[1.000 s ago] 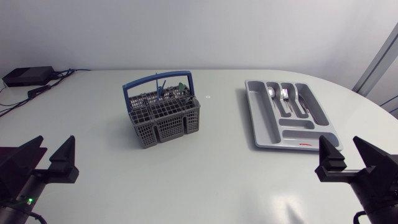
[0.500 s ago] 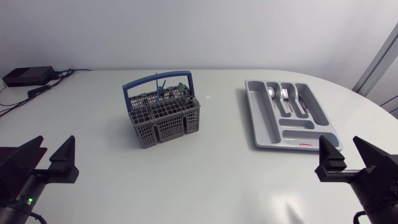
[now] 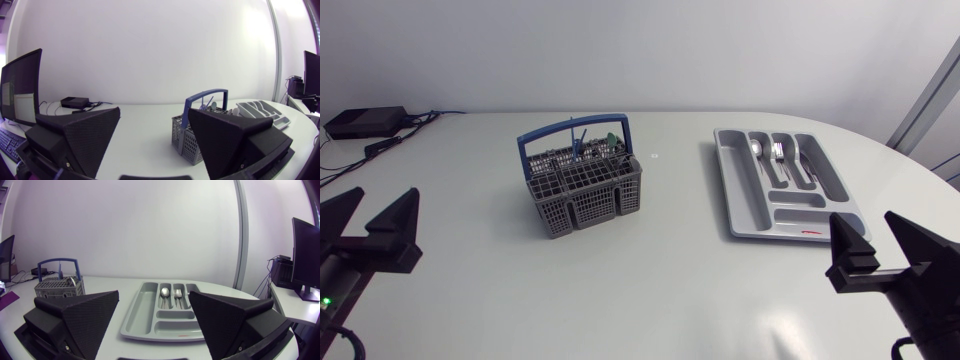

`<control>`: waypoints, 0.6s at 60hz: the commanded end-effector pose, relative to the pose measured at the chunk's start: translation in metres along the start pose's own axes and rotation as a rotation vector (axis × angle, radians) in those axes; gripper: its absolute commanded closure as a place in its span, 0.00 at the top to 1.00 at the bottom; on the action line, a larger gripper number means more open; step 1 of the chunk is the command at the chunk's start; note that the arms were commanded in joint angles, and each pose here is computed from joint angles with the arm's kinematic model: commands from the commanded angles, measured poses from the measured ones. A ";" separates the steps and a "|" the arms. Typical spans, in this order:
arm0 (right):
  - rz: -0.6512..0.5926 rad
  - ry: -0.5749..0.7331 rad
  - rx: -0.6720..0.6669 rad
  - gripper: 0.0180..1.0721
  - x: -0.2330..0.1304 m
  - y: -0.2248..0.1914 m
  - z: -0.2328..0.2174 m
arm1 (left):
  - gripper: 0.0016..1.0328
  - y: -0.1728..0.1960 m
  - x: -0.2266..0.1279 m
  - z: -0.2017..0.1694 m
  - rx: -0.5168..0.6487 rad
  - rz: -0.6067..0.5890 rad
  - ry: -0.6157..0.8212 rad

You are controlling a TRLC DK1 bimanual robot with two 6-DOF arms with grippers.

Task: Unload the cutlery basket into the drawer organizer.

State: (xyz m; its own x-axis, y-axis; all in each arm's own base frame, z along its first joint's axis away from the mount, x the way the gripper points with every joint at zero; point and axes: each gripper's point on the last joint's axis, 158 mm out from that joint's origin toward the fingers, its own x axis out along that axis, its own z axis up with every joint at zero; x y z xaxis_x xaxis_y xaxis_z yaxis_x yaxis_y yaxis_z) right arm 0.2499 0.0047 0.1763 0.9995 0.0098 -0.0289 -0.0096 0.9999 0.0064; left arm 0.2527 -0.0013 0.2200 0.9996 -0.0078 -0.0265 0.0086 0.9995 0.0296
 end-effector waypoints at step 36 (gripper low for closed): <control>0.002 0.128 -0.014 0.96 0.027 0.008 0.044 | 0.91 -0.110 0.075 -0.023 0.388 -0.269 0.505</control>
State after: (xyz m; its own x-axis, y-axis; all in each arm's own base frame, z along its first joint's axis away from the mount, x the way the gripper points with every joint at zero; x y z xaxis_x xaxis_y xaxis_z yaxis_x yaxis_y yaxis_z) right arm 0.2735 0.0107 0.2182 0.9920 0.0144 -0.1251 -0.0153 0.9999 -0.0061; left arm 0.3188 -0.0961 0.1963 0.8533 -0.1353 -0.5036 0.2991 0.9181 0.2600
